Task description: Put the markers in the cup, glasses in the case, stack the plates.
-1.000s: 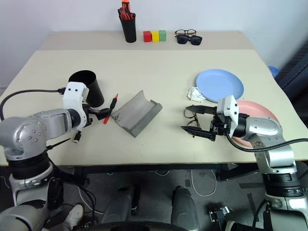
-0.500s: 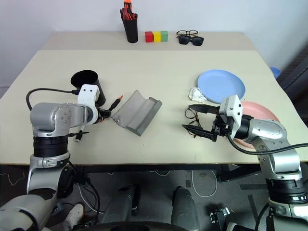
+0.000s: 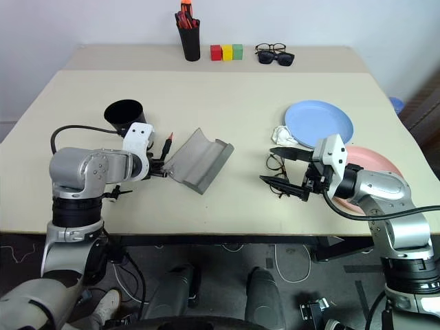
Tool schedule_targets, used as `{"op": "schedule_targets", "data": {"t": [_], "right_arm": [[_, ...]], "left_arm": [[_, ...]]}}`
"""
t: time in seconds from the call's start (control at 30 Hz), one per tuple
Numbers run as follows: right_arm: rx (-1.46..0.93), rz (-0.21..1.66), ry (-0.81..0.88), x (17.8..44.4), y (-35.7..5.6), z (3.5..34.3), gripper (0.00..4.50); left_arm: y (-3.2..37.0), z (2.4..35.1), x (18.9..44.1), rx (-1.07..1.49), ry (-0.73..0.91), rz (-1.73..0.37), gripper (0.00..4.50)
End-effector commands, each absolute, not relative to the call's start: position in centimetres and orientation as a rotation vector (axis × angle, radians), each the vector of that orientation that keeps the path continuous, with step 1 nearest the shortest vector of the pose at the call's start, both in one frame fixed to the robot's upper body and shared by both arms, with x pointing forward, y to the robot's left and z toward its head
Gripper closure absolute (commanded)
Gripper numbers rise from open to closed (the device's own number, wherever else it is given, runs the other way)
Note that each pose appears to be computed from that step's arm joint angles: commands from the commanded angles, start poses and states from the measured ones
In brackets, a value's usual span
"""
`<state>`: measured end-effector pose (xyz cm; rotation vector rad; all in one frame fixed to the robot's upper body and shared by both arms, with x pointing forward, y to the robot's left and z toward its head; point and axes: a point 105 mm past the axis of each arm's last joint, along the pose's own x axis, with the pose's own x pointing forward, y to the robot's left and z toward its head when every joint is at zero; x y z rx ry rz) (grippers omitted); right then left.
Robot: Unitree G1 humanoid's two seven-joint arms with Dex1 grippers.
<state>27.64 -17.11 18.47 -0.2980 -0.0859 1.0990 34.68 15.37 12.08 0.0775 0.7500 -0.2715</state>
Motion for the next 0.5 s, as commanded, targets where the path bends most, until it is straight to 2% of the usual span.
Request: {"op": "schedule_targets", "data": {"t": [0.03,0.13,0.23,0.37,0.43,0.5], "right_arm": [[-0.323,1.089,-0.133,27.4,-17.3,19.7,1.08],[-0.319,1.087,-0.133,27.8,-17.3,19.6,1.08],[-0.308,1.090,-0.140,28.1,-17.1,19.5,1.08],[-0.301,1.090,-0.152,28.7,-17.0,19.6,1.08],[-0.300,1.090,-0.160,29.0,-17.0,19.7,1.08],[-0.299,1.088,-0.164,29.3,-17.0,19.7,1.08]], "left_arm": [[14.1,13.6,32.0,0.165,0.677,-0.455,4.45],[13.6,15.6,30.8,0.258,0.564,-0.532,4.45],[13.0,18.2,30.7,0.353,0.364,-0.554,4.45],[12.6,22.1,31.5,0.459,0.042,-0.475,4.45],[12.9,25.1,31.9,0.496,-0.178,-0.363,4.45],[13.2,26.5,32.3,0.497,-0.284,-0.298,4.45]]}}
